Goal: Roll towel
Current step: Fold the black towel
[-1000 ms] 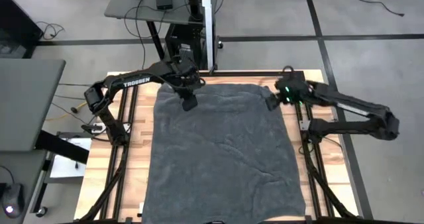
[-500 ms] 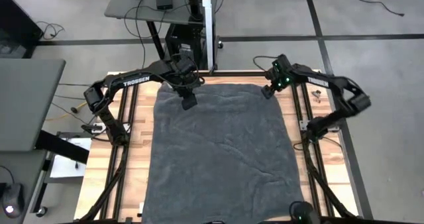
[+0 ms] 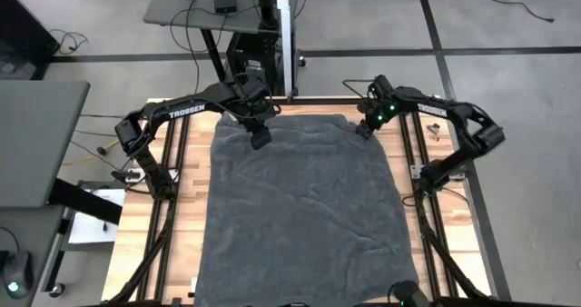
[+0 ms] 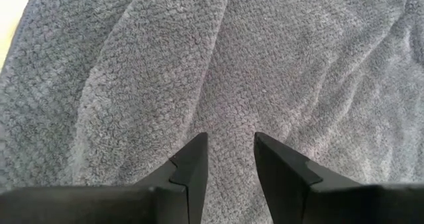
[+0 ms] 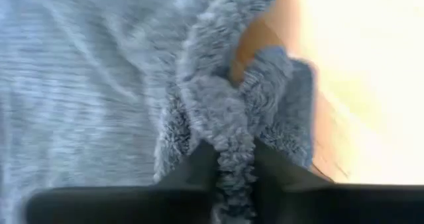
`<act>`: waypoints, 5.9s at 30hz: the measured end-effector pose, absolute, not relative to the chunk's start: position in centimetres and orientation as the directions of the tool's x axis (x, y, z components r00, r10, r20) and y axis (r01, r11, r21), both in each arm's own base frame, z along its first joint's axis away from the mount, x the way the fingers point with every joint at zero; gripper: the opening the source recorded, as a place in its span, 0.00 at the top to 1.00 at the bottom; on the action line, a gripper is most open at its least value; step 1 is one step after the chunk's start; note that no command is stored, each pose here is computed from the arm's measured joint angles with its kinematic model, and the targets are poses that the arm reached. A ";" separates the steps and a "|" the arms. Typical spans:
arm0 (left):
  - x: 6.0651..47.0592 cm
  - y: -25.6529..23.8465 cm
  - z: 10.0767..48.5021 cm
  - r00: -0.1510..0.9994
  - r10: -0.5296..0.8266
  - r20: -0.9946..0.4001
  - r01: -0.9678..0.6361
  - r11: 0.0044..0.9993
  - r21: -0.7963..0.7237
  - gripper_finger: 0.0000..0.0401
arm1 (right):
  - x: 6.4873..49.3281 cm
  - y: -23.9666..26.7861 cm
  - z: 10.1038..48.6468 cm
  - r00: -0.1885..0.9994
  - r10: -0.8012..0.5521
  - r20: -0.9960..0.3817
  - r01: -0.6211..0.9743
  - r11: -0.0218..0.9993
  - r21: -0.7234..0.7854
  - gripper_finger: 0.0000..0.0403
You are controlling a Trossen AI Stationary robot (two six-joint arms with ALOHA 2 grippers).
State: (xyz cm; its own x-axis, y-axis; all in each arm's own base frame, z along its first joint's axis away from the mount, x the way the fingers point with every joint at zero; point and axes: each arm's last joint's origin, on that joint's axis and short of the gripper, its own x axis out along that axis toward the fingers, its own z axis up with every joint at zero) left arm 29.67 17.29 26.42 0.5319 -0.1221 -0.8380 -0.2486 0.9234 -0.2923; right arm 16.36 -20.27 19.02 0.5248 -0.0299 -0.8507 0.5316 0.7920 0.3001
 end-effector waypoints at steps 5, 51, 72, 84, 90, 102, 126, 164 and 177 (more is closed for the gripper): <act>29.7 17.4 26.4 0.530 -0.100 -0.842 -0.231 0.938 -0.257 0.74 | 19.4 -15.5 22.1 0.529 -0.098 -0.843 0.447 0.876 0.179 0.99; 29.8 17.4 26.5 0.535 -0.091 -0.840 -0.187 0.957 -0.223 0.74 | 29.8 -6.8 16.5 0.338 0.052 -0.940 0.209 0.969 0.129 0.37; 29.7 17.4 26.5 0.533 -0.092 -0.841 -0.186 0.957 -0.223 0.74 | 25.2 -10.5 25.1 0.411 -0.037 -0.911 0.412 0.899 0.149 0.99; 29.7 17.4 26.4 0.531 -0.094 -0.842 -0.208 0.949 -0.237 0.74 | 18.8 -17.5 25.9 0.335 -0.146 -0.931 0.668 0.733 0.125 1.00; 29.7 17.4 26.4 0.531 -0.094 -0.842 -0.221 0.944 -0.244 0.74 | 15.4 -21.0 25.4 0.288 -0.199 -0.937 0.763 0.639 0.099 1.00; 29.8 17.4 26.5 0.535 -0.091 -0.840 -0.221 0.944 -0.244 0.74 | 13.4 -22.6 25.4 0.363 -0.181 -0.914 0.807 0.551 0.212 0.78; 26.7 12.4 12.6 0.558 -0.125 -0.820 -0.341 0.867 -0.364 0.74 | 22.7 -15.2 19.7 0.482 0.022 -0.876 0.778 0.448 0.440 0.57; 26.6 7.5 10.9 0.499 -0.215 -0.840 -0.412 0.794 -0.448 0.74 | 17.5 -22.9 18.1 0.341 -0.042 -0.939 0.725 0.648 0.234 0.66; 26.5 5.0 10.8 0.418 -0.277 -0.865 -0.377 0.813 -0.443 0.74 | 12.7 -28.0 16.6 0.021 -0.197 -0.980 0.841 0.534 -0.089 0.71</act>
State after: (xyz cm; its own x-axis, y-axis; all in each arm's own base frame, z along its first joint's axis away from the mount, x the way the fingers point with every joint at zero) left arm 26.53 5.02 10.85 0.4183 -0.2768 -0.8651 -0.3773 0.8134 -0.4426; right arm 12.68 -28.02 16.61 0.0208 -0.1967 -0.9802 0.8407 0.5342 -0.0893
